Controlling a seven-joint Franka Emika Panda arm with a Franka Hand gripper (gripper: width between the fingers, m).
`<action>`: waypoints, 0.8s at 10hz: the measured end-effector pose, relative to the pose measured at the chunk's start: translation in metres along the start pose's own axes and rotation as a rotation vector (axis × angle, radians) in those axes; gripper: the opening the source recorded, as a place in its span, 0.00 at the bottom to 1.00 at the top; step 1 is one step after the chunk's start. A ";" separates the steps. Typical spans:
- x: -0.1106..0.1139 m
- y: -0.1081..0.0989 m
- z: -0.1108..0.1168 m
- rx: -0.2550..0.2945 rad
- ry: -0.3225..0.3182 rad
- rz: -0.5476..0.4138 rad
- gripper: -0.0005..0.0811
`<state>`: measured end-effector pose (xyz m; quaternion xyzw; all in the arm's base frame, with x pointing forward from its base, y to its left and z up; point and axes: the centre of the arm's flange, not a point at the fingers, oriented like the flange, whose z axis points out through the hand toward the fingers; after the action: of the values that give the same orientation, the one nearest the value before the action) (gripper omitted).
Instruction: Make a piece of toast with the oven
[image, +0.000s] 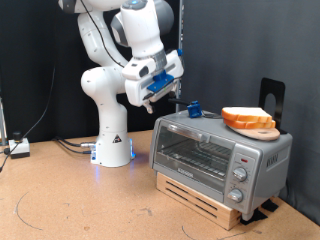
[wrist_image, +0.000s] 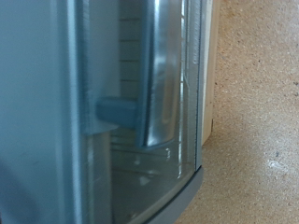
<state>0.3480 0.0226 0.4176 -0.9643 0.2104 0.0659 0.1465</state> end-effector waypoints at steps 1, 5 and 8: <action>-0.001 0.001 0.015 -0.012 0.013 0.011 1.00; -0.001 -0.001 0.059 -0.050 0.047 0.044 1.00; 0.008 -0.002 0.071 -0.060 0.063 0.068 1.00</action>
<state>0.3517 0.0428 0.3490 -0.9621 0.2457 0.0466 0.1083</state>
